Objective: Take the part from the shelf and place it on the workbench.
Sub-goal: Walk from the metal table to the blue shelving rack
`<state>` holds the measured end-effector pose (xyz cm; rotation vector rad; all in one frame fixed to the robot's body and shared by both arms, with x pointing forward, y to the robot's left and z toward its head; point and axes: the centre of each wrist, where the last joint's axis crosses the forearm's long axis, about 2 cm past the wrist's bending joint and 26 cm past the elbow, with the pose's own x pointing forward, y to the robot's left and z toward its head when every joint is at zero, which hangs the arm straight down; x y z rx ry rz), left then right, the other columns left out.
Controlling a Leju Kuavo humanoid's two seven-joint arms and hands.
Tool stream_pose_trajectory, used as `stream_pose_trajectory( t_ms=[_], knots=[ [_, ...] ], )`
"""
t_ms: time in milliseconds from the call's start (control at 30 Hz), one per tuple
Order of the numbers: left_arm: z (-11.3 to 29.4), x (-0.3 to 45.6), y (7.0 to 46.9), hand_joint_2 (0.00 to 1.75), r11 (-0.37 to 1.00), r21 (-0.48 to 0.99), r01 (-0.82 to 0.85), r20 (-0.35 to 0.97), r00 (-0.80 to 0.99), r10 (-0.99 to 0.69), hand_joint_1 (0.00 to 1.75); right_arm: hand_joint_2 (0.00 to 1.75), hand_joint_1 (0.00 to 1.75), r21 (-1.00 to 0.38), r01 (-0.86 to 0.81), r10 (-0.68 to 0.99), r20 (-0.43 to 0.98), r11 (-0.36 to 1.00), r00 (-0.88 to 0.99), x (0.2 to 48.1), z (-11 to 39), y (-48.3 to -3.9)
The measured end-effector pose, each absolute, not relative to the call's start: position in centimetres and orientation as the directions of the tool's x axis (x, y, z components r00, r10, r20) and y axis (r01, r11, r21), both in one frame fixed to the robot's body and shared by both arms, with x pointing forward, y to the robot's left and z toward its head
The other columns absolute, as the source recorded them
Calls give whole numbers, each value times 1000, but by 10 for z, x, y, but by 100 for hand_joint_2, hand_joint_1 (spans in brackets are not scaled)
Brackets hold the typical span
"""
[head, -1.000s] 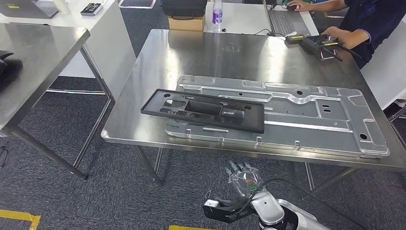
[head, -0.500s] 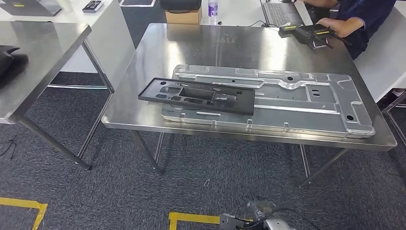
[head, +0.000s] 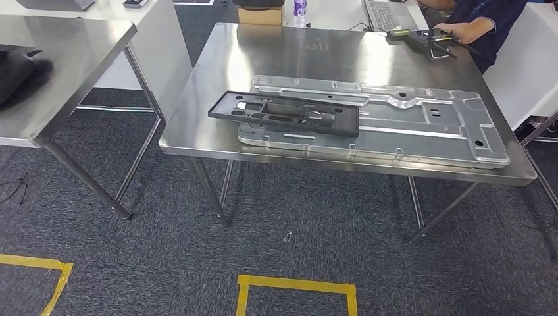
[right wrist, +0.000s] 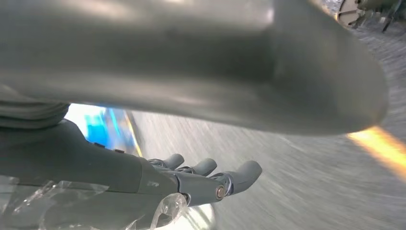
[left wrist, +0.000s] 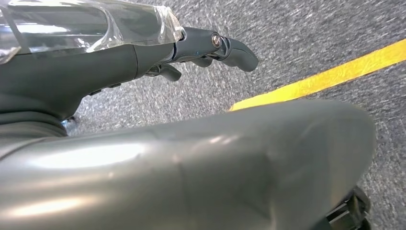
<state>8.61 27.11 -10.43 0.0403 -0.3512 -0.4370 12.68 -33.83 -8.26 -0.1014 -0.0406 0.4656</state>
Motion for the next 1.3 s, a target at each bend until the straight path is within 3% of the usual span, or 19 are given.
stream_pose_trajectory(
  t_ms=[167, 400, 533, 667, 800, 1300],
  knots=[
    [-104, 87, 271, 0, 904, 106, 413, 329, 844, -424, 0, 0, 0, -37, -245, 245, -13, 969, 969, 111, -94, -324],
    [-104, 86, 271, 0, 903, 87, 422, 325, 844, -426, 0, 0, 0, 11, -137, 137, -23, 991, 990, 95, -101, -305],
    [-104, 88, 272, 0, 904, 81, 419, 328, 846, -421, 0, 175, 0, 3, -101, 101, -25, 995, 995, 89, -103, -304],
    [-103, 92, 272, 0, 904, 77, 421, 326, 846, -422, 0, 175, 0, -5, -58, 58, -29, 998, 998, 86, -104, -303],
    [-103, 92, 272, 0, 904, 74, 420, 319, 849, -421, 0, 0, 0, -14, -27, 27, -44, 1000, 999, 83, -105, -303],
    [-104, 90, 274, 0, 897, 79, 434, 314, 844, -436, 0, 0, 0, -17, 39, -40, -62, 999, 997, 78, -106, -298]
  ],
)
